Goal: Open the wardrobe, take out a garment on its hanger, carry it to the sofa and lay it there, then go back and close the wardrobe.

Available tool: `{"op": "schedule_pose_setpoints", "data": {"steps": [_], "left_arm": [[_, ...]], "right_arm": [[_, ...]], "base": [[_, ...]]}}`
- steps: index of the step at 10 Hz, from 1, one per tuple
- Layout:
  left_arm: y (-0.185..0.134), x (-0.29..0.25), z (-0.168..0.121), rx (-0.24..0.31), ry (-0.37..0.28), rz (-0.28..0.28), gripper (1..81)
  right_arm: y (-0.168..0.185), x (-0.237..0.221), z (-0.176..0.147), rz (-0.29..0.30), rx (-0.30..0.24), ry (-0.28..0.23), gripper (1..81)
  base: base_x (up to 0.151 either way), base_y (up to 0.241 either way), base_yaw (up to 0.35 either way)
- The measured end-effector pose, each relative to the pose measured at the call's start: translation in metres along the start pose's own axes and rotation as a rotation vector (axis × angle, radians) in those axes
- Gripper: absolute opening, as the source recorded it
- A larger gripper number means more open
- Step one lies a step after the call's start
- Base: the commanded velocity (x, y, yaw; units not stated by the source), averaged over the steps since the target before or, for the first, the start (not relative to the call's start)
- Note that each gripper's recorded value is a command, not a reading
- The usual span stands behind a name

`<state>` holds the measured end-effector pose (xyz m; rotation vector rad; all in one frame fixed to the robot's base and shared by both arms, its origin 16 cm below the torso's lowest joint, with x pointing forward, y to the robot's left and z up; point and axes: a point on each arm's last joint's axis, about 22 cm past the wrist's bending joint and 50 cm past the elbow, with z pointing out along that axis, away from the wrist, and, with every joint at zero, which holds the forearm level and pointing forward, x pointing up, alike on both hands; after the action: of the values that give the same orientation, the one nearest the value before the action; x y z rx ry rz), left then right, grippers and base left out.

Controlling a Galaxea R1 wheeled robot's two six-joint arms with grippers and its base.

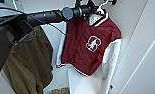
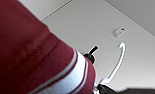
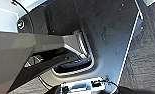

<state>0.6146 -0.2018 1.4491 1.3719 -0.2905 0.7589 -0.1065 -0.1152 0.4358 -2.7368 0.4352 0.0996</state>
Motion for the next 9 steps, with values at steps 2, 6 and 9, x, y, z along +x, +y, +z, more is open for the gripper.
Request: {"op": "schedule_pose_setpoints", "data": {"steps": [2,6,9], "left_arm": [[0.001,-0.005,-0.003,-0.002,-0.013,0.010,1.0],[-0.016,-0.001,-0.007,0.008,-0.001,-0.008,1.0],[-0.011,-0.006,-0.005,0.006,-0.009,-0.001,1.0]], "right_arm": [[0.000,0.000,0.000,0.000,0.000,0.000,81.1],[-0.003,0.010,0.000,-0.006,0.003,0.010,81.1],[0.000,-0.004,0.000,0.000,0.001,0.003,81.1]], "base": [[0.000,0.000,0.000],[-0.065,0.000,0.000],[-0.109,0.000,0.000]]}}
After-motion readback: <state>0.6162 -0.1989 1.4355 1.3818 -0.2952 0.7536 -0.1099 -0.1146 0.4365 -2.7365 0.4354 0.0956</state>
